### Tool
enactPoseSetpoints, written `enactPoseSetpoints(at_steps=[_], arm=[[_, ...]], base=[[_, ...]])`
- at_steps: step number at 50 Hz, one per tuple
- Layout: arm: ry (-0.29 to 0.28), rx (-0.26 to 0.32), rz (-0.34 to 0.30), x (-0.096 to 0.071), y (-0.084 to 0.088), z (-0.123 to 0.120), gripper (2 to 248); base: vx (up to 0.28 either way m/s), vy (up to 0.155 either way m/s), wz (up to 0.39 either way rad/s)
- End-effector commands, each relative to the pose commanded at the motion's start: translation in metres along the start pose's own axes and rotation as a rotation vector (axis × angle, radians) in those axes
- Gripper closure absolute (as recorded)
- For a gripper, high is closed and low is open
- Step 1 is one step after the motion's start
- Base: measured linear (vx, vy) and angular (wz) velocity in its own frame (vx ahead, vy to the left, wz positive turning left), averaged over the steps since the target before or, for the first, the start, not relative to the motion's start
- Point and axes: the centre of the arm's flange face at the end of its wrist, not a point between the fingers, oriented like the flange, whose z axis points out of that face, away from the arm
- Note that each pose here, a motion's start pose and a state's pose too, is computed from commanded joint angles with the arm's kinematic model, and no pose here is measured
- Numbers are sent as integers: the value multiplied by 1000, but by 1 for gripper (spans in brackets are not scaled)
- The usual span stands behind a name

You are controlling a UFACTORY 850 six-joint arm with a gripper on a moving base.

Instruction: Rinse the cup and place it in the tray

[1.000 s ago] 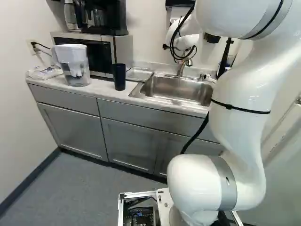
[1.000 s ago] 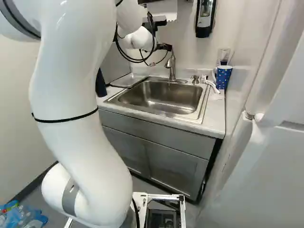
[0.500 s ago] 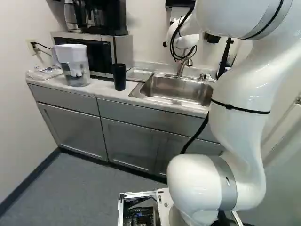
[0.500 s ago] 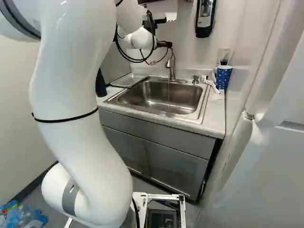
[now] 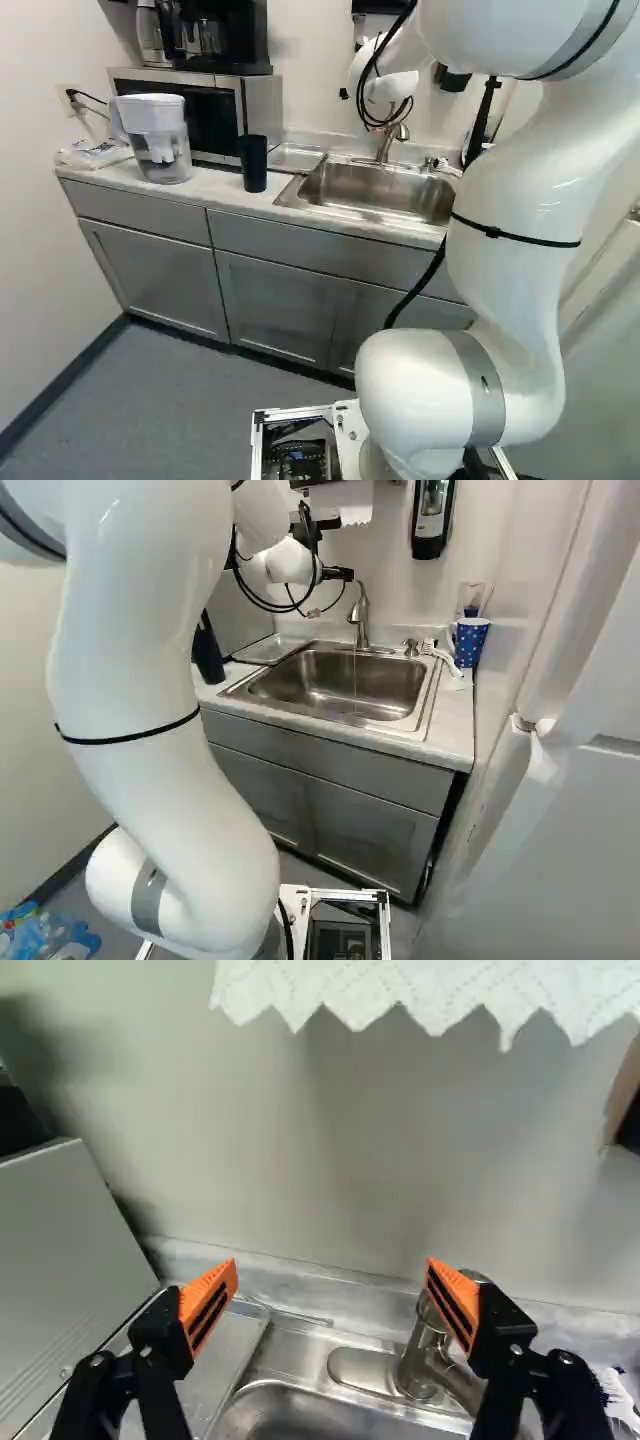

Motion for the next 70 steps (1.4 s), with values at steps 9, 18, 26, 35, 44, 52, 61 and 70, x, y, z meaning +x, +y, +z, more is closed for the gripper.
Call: enactPoseSetpoints(at_steps=[9, 18, 26, 35, 44, 52, 61, 70], arm=[[-2, 22, -4, -1, -14, -8, 3], [-3, 30, -5, -1, -19, -10, 3], [-14, 30, -6, -2, -19, -10, 3], [-41, 29, -3, -5, -18, -10, 3], [-72, 28, 2, -7, -19, -10, 3], [-109, 32, 5, -11, -22, -11, 3], [-164, 38, 7, -16, -27, -12, 3], [-224, 43, 10, -21, -30, -17, 3]], base=[[0, 0, 0], [0, 0, 0], [0, 0, 0], [0, 0, 0], [0, 0, 0], [0, 0, 0], [0, 0, 0], [0, 0, 0]])
